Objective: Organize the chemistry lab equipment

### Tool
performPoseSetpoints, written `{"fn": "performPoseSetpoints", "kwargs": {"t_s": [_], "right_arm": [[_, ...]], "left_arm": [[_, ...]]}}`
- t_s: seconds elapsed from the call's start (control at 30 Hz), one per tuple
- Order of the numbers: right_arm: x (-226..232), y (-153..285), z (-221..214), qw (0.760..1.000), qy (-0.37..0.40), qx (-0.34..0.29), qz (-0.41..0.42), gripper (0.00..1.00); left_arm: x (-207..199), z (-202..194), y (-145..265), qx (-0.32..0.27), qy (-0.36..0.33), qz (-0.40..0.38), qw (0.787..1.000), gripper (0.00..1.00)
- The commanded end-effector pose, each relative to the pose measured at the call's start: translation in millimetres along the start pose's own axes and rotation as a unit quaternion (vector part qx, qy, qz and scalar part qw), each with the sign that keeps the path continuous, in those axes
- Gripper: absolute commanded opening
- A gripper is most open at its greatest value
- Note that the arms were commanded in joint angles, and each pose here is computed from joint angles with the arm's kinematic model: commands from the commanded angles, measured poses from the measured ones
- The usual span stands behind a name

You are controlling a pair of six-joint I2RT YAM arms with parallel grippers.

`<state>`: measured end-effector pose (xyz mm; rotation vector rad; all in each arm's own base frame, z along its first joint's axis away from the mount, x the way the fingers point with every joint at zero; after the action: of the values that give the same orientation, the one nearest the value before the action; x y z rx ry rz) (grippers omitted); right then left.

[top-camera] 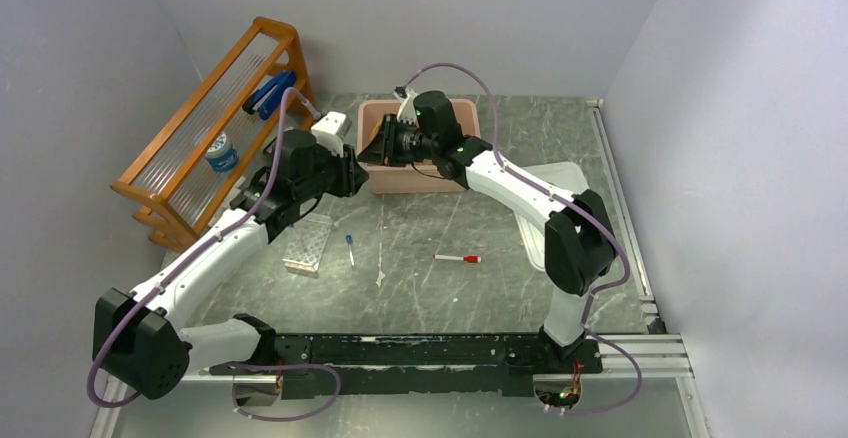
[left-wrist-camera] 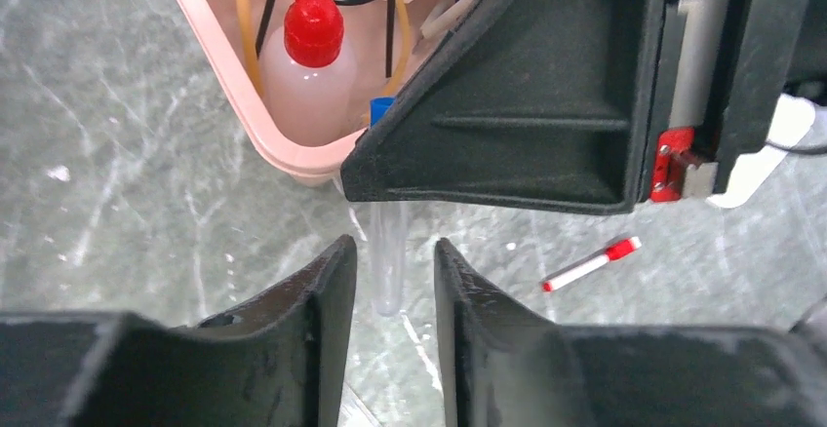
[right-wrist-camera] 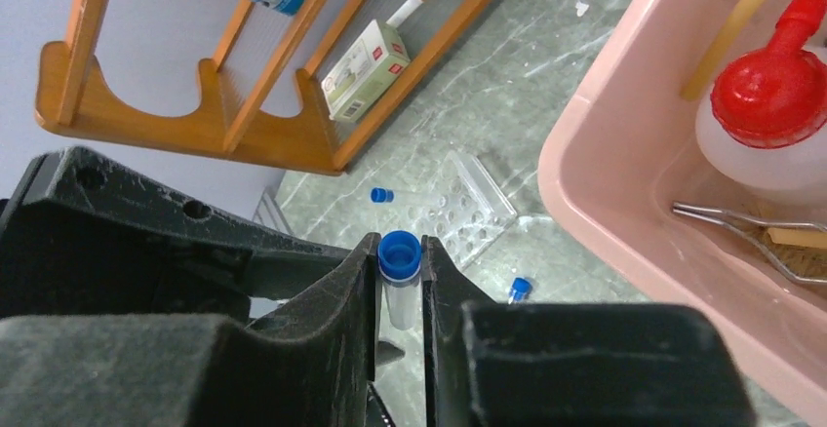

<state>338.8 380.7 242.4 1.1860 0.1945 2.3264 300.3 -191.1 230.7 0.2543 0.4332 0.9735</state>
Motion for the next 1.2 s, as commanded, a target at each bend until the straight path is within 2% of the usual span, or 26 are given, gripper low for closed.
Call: {"fn": "performPoseSetpoints", "kwargs": {"t_s": [0.0,0.07,0.1,0.33,0.4,0.5,0.8,1.0,1.17], "right_arm": [[6,9,21,0.996,0.067,-0.058,-0.008,0.15],[2,12,27,0.992,0.102,-0.072,-0.022,0.15],[0,13,27,0.990,0.117,-0.074,-0.028,0.15],[25,2,16,0.964,0.236,-0.122,-0.002,0.15],[36,-8,0,0.952,0.276,-0.129,0.005,0.15],[55,-24,-31,0.933,0.330,-0.142,0.023,0.13],[81,-66,-96,0.878,0.437,-0.170,0.095,0.12],[65,-93,-124,0.856,0.481,-0.147,0.117,0.12],[60,-113,-133,0.837,0.513,-0.142,0.127,0.12]], "left_arm": [[0,29,10,-0.032,0.016,0.026,0.999,0.47],[3,45,22,-0.053,0.021,0.051,0.997,0.60],[6,54,30,-0.065,0.025,0.068,0.995,0.63],[28,129,117,-0.194,0.061,0.205,0.957,0.67],[28,147,138,-0.217,0.069,0.224,0.948,0.68],[25,163,156,-0.228,0.075,0.229,0.943,0.69],[10,170,156,-0.201,0.082,0.193,0.957,0.71],[4,183,143,-0.227,0.088,0.167,0.956,0.71],[5,187,127,-0.211,0.088,0.172,0.958,0.69]]}}
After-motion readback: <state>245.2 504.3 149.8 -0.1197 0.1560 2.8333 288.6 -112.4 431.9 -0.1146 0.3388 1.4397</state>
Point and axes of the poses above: each gripper's point midway between its finger pads, its own y axis back along the fingers, its own x axis along the line the jaws close on, z = x × y, the point moved 3 cm from there along y, back along the fingers, and after that the axes turned 1 degree about -y, right-handed, at the moved point
